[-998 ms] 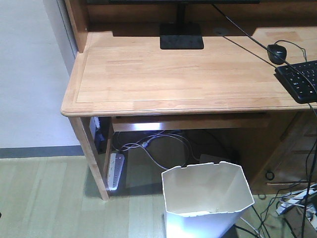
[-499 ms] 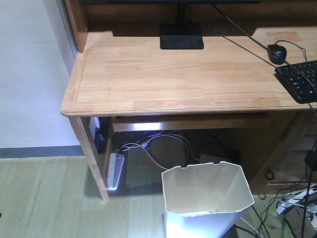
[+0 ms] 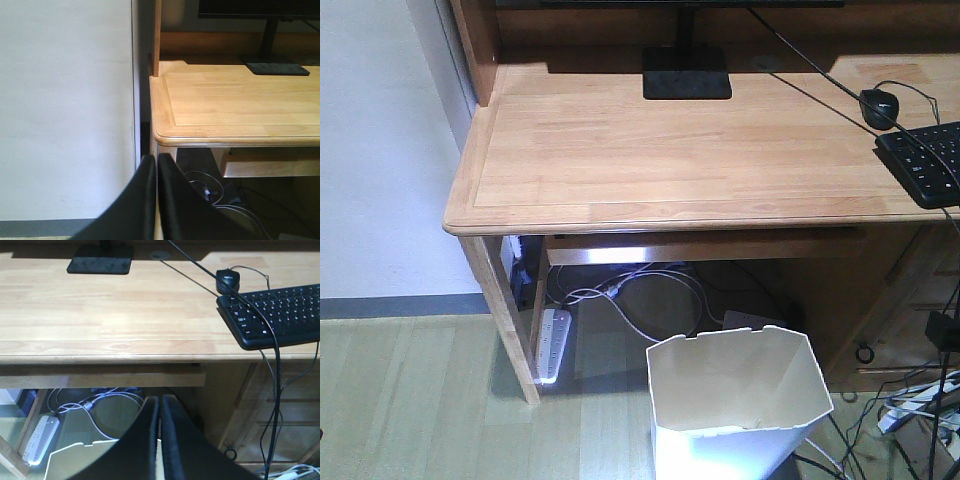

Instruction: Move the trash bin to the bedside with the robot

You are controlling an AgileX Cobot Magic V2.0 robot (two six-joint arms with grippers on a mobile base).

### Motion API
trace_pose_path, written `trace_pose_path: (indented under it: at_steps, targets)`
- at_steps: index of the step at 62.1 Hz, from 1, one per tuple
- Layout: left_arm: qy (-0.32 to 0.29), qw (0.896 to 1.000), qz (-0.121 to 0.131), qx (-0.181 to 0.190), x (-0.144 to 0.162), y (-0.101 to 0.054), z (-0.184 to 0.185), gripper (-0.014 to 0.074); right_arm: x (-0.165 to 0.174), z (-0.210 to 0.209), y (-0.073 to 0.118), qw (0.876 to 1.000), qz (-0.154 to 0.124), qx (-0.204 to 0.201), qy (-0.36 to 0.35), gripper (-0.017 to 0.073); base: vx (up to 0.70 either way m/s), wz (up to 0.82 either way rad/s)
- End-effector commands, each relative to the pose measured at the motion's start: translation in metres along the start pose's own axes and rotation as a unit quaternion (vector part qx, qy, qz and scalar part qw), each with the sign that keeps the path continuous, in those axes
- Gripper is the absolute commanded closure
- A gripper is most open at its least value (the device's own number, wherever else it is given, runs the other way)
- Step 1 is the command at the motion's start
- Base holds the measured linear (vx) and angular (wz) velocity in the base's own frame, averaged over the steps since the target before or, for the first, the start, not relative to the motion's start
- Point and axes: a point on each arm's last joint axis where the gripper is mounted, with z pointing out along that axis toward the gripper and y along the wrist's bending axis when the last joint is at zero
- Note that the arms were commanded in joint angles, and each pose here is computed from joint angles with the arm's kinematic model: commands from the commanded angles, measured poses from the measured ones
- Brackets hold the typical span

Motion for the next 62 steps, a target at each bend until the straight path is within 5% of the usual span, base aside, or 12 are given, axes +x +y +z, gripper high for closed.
trace_pose_path:
  at_steps: [1, 14, 33, 40, 45, 62]
  targets:
    - [-0.027, 1.000, -0.009, 0.004, 0.002, 0.000, 0.002, 0.0599, -0.016, -0.004, 0.000, 0.999, -0.006, -0.001, -0.045, 0.0541, 0.00, 0.00]
    - [-0.027, 1.000, -0.009, 0.004, 0.002, 0.000, 0.002, 0.0599, -0.012, -0.003, 0.000, 1.000, -0.006, 0.001, -0.024, 0.0409, 0.00, 0.00]
    - [-0.027, 1.000, -0.009, 0.004, 0.002, 0.000, 0.002, 0.0599, -0.012, -0.003, 0.000, 1.000, -0.006, 0.001, -0.022, 0.0052, 0.00, 0.00]
    - [-0.027, 1.000, -0.009, 0.004, 0.002, 0.000, 0.002, 0.0599, -0.013, -0.003, 0.000, 1.000, -0.003, 0.000, -0.026, 0.0015, 0.00, 0.00]
    - [-0.027, 1.000, -0.009, 0.004, 0.002, 0.000, 0.002, 0.0599, -0.011, -0.003, 0.001, 0.999, 0.035, -0.007, -0.009, 0.0015, 0.00, 0.00]
    - [-0.027, 1.000, -0.009, 0.004, 0.002, 0.000, 0.002, 0.0599, -0.038, 0.016, 0.000, 0.995, 0.027, 0.004, 0.091, 0.0018, 0.00, 0.00]
